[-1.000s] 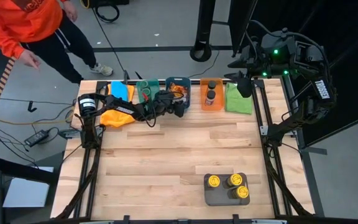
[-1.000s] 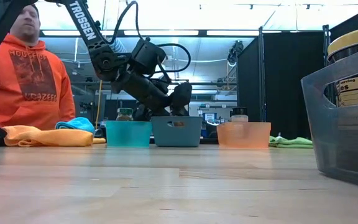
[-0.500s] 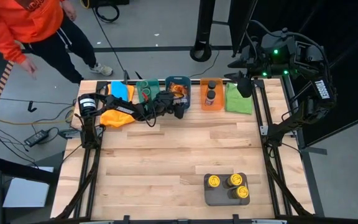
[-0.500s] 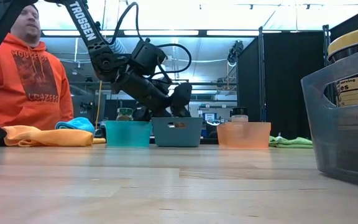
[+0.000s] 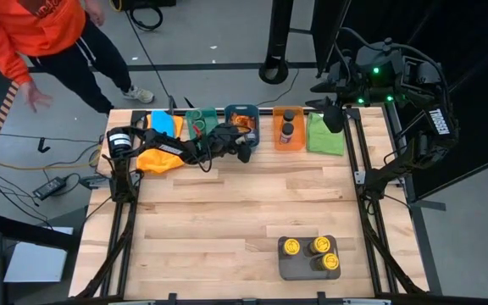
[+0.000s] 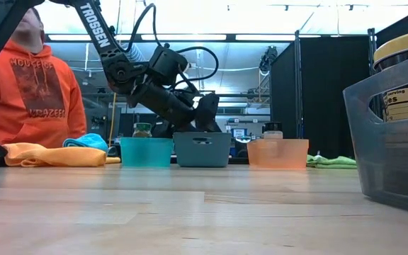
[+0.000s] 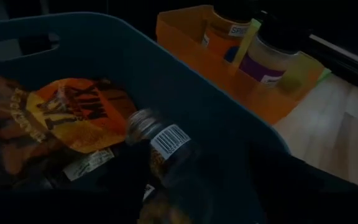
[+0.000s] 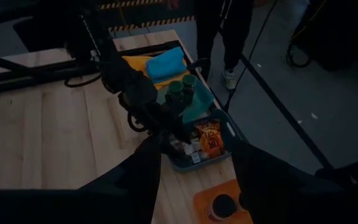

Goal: Sort spices by type
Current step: Return to Home Position

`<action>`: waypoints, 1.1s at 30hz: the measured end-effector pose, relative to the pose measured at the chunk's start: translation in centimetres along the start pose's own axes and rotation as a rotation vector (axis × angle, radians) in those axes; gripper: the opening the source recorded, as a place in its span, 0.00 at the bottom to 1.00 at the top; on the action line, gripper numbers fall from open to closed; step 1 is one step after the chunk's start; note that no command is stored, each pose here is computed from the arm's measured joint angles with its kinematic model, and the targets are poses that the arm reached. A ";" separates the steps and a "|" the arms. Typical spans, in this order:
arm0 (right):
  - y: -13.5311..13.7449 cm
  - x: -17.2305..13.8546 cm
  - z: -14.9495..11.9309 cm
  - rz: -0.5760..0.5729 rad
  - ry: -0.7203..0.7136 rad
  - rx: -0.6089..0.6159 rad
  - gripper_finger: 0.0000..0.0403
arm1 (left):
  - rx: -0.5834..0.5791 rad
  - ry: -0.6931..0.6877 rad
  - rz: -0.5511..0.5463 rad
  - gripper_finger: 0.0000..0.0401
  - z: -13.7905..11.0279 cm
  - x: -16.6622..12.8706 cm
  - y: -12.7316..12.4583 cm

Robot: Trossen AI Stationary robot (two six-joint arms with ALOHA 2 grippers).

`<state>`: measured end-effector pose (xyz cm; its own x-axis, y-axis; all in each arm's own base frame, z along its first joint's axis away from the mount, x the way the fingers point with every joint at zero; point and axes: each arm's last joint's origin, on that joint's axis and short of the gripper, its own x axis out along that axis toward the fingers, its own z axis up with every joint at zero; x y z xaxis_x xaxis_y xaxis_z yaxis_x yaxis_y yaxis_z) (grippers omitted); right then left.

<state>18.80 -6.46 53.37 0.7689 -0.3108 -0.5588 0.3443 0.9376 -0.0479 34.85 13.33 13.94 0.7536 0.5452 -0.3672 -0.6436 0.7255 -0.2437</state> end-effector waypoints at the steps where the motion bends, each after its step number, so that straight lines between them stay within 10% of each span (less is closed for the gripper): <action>1: 0.0 0.0 0.0 0.000 0.000 -0.002 0.51 | 0.000 0.001 0.000 0.67 0.0 0.0 0.0; 18: 0.4 -1.1 0.0 0.107 -0.054 -0.068 0.51 | -0.054 -0.194 -0.218 0.80 7.1 -4.9 -1.7; 33: -0.2 -13.4 -5.4 0.087 -0.277 -0.134 0.52 | 0.057 -0.656 -0.387 0.80 18.3 -26.5 -0.1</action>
<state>5.56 -1.66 56.39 0.9161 -0.2415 -0.3201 0.2107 0.9691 -0.1281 17.38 6.45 40.13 0.8606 0.3722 0.3475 -0.3226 0.9266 -0.1934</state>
